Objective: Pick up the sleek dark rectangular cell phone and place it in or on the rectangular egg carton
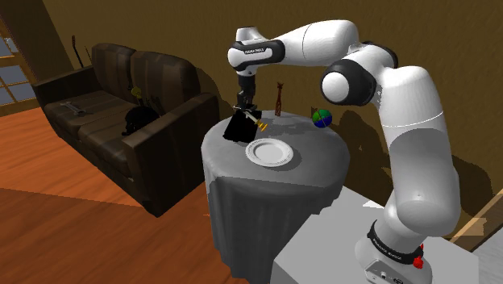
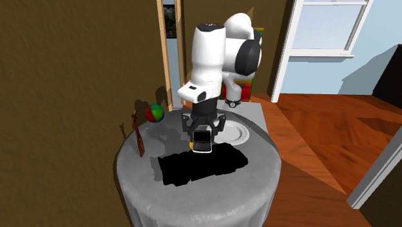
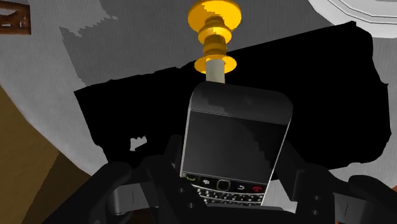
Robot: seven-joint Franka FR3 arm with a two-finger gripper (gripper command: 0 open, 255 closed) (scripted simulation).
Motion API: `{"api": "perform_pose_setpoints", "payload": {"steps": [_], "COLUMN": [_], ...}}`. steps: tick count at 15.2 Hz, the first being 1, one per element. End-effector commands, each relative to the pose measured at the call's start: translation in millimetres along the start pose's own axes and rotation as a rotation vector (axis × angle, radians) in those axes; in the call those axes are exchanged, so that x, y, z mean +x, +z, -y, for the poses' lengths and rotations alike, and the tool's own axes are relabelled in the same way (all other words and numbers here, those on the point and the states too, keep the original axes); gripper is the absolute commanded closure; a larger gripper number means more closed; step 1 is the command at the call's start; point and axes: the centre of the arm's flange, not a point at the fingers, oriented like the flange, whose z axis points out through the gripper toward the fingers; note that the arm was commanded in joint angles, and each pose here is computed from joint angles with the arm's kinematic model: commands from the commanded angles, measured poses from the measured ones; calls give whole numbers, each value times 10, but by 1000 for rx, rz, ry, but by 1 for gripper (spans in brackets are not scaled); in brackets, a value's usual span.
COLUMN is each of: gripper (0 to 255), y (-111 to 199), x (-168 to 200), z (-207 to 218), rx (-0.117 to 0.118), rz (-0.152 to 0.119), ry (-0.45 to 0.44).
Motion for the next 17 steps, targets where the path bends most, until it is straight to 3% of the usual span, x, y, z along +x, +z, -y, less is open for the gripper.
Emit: {"api": "perform_pose_setpoints", "payload": {"steps": [1,12,17], "gripper": [255,255,255], "y": [94,694,694], "x": [35,20,20], "z": [29,64,64], "rx": [0,0,0], "rz": [0,0,0], "ry": [1,1,1]}}
